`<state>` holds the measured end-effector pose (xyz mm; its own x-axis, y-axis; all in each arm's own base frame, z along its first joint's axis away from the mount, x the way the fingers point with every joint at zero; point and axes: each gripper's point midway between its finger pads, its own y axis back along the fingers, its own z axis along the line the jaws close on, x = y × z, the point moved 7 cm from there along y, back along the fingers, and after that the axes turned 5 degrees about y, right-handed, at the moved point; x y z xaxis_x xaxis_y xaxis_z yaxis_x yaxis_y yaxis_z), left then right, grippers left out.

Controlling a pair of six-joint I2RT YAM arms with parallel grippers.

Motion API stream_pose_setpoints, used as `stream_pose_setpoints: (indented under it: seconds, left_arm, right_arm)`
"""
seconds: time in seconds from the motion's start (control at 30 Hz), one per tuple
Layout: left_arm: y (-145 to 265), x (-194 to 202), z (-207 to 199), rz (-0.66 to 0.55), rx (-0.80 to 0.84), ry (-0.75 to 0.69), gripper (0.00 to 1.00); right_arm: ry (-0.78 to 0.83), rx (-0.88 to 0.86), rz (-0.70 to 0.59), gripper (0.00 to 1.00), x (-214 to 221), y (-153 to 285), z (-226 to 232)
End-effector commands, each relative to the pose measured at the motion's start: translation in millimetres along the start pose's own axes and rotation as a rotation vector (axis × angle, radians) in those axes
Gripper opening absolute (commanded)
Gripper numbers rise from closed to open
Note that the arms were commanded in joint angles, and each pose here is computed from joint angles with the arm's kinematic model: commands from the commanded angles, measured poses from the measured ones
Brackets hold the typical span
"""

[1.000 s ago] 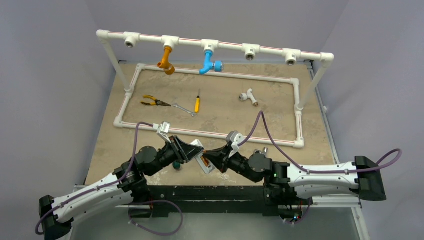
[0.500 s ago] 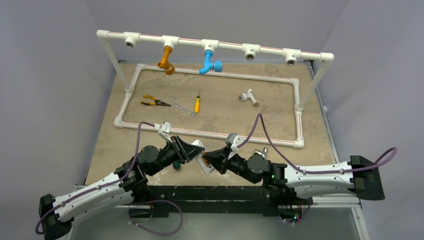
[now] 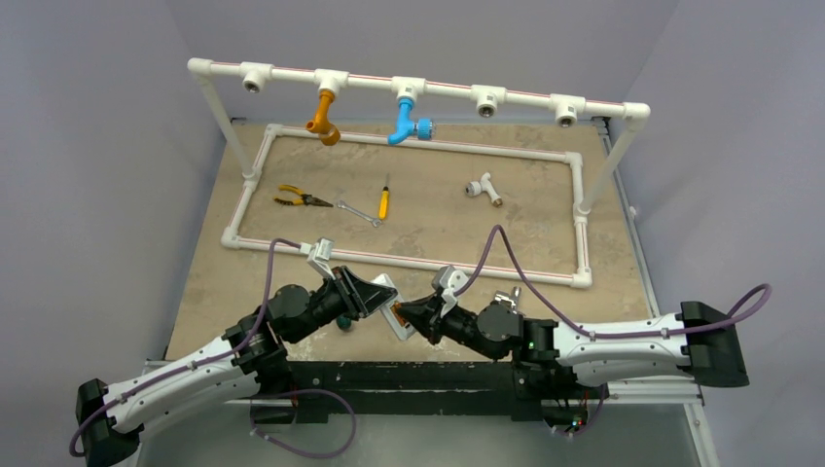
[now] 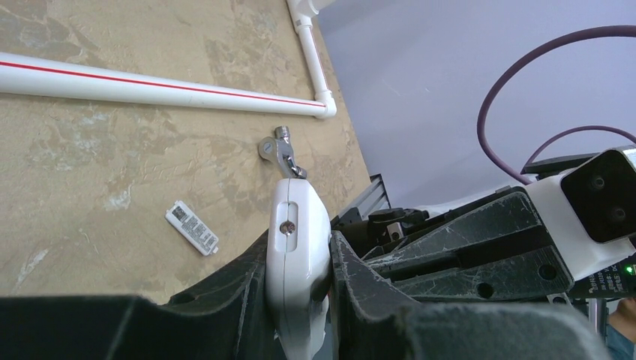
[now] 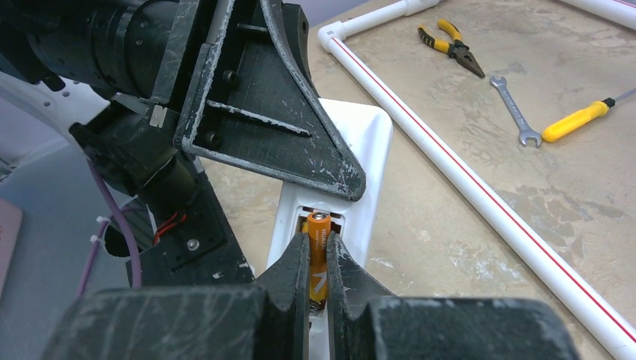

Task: Load the batteries into the remote control
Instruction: Load the battery into the remote control.

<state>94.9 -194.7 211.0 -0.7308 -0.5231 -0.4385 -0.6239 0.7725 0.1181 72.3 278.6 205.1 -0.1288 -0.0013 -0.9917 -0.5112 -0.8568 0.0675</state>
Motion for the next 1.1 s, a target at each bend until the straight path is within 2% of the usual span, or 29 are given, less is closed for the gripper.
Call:
stream_pose_setpoints:
  seconds: [0.0, 0.4, 0.87, 1.07]
  left_arm:
    - [2.3, -8.3, -27.9, -0.027, 0.14, 0.055, 0.0]
    - [0.9, -6.2, -32.1, -0.007, 0.169, 0.075, 0.0]
    - [8.3, -10.7, -39.9, -0.026, 0.213, 0.106, 0.0]
    - [10.9, -12.5, -44.3, -0.029, 0.233, 0.117, 0.0]
  right_arm:
    - [0.062, 0.035, 0.053, 0.0, 15.4, 2.6, -7.1]
    - [0.077, 0.067, -0.016, 0.0, 10.9, -3.6, -5.4]
    - [0.072, 0.128, -0.013, 0.0, 20.9, 4.9, -13.6]
    - [0.067, 0.133, -0.014, 0.06, 21.5, 7.2, -14.6]
